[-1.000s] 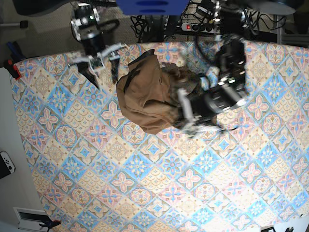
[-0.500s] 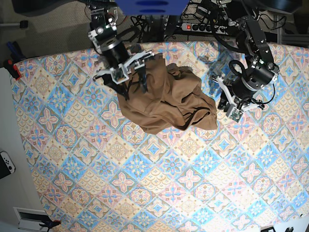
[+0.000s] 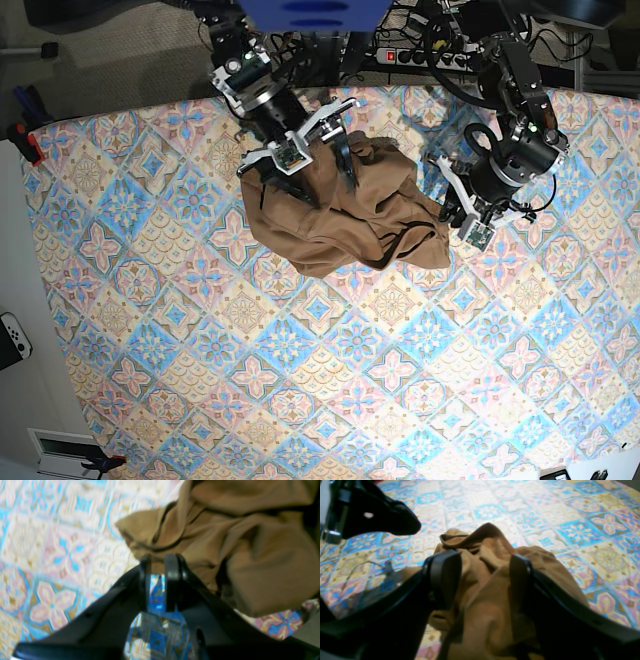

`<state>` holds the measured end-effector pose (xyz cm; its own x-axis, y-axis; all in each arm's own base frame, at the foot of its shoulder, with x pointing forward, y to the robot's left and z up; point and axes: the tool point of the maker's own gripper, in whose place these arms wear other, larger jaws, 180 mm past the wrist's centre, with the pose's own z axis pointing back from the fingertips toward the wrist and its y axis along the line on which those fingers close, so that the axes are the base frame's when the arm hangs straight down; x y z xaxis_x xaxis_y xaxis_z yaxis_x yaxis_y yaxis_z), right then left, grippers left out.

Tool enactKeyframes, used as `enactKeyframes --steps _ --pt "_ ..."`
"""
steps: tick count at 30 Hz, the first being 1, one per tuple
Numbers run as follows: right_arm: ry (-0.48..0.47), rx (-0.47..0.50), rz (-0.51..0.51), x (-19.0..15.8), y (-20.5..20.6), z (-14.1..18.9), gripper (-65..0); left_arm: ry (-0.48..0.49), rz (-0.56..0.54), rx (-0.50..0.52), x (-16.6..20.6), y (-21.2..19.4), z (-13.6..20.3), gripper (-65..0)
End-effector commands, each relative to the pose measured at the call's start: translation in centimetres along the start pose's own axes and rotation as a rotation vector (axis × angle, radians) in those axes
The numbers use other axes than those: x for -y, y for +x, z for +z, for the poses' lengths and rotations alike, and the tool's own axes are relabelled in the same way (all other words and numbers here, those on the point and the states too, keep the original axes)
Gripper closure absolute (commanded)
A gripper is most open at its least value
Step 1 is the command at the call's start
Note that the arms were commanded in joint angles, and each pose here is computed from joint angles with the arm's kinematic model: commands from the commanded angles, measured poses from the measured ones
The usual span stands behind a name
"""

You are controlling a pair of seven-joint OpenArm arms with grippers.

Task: Layout the t-shirt on the table in an organized manner, then fold the t-shirt properly
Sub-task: 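Grasp the shirt's other edge with the right gripper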

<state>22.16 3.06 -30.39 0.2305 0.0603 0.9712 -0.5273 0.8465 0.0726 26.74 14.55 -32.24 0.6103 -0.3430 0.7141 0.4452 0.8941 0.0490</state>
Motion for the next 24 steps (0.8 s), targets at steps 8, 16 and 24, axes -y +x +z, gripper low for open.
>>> enactKeyframes --steps 8,16,24 --pt "-0.084 0.021 0.018 3.2 0.4 0.4 -32.9 0.005 -0.010 0.045 -0.2 1.2 0.3 -10.1" --pt "-0.122 -0.058 0.015 4.6 -1.4 0.8 -32.9 0.001 -0.008 0.049 -0.1 1.3 0.3 -10.1" --pt "-0.117 -0.072 0.011 4.5 -2.0 0.8 -32.9 0.001 -0.008 0.048 -0.1 1.2 0.3 -10.1"
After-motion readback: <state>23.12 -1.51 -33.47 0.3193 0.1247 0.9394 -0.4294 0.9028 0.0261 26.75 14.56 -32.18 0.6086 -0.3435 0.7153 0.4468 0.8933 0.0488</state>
